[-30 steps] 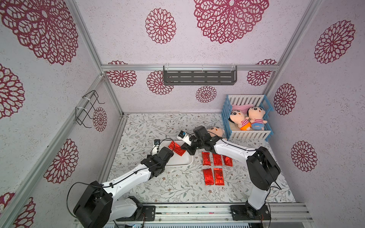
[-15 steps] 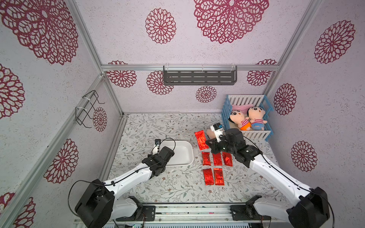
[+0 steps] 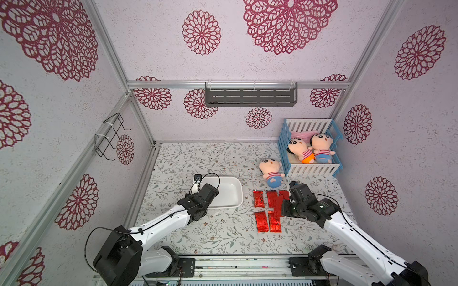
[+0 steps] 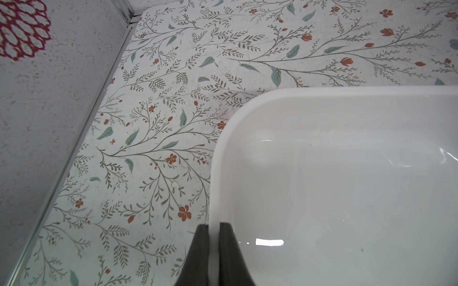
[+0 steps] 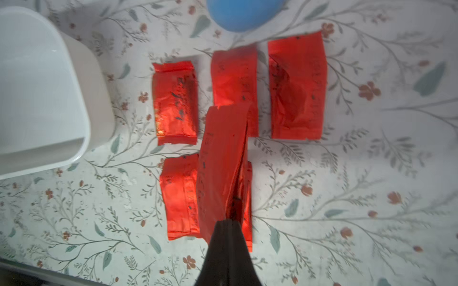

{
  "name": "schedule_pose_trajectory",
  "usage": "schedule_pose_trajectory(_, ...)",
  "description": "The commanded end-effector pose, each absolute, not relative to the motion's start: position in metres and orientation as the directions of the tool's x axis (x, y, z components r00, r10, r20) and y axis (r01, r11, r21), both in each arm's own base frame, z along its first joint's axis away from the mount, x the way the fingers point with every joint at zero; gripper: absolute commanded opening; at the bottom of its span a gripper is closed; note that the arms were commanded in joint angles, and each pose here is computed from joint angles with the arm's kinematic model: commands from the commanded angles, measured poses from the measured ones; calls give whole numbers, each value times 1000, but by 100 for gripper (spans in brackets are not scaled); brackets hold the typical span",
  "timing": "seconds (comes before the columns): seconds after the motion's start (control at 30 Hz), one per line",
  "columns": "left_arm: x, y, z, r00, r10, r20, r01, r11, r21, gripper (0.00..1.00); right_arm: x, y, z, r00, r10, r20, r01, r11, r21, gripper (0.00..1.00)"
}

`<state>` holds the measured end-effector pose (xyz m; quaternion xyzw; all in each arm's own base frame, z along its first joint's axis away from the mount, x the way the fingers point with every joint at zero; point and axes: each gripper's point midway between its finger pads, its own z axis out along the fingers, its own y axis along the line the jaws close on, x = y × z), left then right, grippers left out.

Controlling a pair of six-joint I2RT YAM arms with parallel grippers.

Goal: Take the tea bags out of the storage box
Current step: Place the tea bag at the center of the board.

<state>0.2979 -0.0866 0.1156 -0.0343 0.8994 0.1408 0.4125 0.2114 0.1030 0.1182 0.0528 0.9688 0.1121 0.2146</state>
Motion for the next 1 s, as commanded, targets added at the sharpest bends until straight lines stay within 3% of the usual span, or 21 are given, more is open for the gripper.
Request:
schedule_pose_trajectory(0.0,296,-91,118,-655,79,-752,-151,961,232,0,197,77,120,-892,212,-398,159,974,163,0)
schedule_pose_trajectory(0.37,297,-92,118,-657,81,-750,-146,962,232,0,190,72,95,-929,146,-340,170,984,-44,0)
schedule_pose_trajectory(0.97,298,-94,116,-663,86,-743,-141,961,237,0,188,68,72,-949,140,-282,191,968,-163,0)
